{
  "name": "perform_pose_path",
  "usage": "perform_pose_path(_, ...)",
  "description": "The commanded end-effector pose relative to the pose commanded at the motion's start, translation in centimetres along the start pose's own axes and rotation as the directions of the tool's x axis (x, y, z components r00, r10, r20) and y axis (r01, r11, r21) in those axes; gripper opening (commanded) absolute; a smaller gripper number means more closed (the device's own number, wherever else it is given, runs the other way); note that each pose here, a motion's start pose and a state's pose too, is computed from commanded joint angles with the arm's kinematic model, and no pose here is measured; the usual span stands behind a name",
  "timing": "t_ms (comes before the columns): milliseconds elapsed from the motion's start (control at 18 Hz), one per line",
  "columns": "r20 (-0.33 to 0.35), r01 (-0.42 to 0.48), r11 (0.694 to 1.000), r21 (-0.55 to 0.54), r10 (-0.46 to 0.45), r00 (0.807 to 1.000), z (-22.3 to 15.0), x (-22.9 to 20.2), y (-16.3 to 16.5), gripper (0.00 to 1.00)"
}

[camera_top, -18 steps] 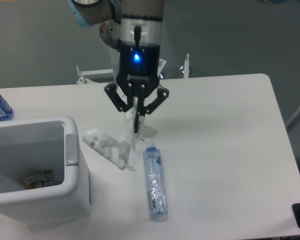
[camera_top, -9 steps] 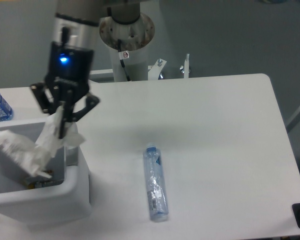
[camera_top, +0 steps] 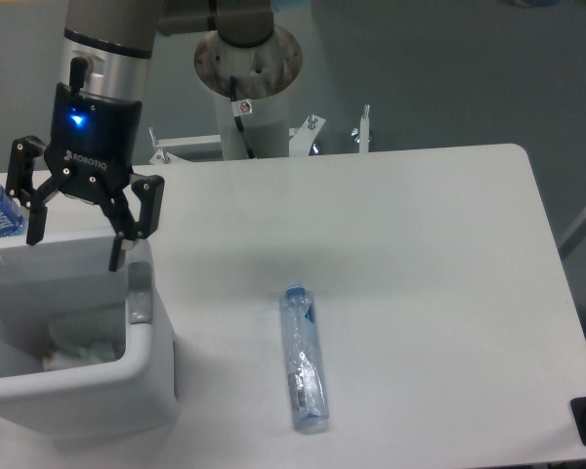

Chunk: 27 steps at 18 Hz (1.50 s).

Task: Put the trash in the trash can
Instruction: 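Open the gripper to drop the tissue into the bin, then move the open gripper over the clear plastic water bottle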

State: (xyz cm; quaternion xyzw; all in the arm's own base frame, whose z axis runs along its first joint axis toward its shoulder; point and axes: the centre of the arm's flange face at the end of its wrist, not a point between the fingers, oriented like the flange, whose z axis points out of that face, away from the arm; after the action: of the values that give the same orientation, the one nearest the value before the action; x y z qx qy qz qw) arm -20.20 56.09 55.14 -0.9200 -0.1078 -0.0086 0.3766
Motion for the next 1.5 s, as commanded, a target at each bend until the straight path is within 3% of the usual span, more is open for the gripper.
perform_pose_path(222, 0.042, 0.063, 0.998, 0.000, -0.063, 0.997, -0.4, -4.1, 0.6, 1.00)
perform_pose_path(389, 0.105, 0.167, 0.986, 0.008, -0.167, 0.980, -0.9, -10.0, 1.3, 1.00)
perform_pose_path(722, 0.171, 0.302, 0.951, -0.070, -0.287, 0.943, 5.3, -21.5, 4.8, 1.00)
perform_pose_path(1056, 0.204, 0.350, 0.926, -0.143, -0.319, 0.926, 12.5, -27.9, 7.1, 1.00)
perform_pose_path(1222, 0.230, 0.320, 0.922, -0.218, -0.270, 0.935, 16.3, -29.6, 9.3, 1.00)
perform_pose_path(1500, 0.175, 0.233, 0.915, -0.329, -0.183, 0.967, 21.8, -28.7, 12.8, 1.00)
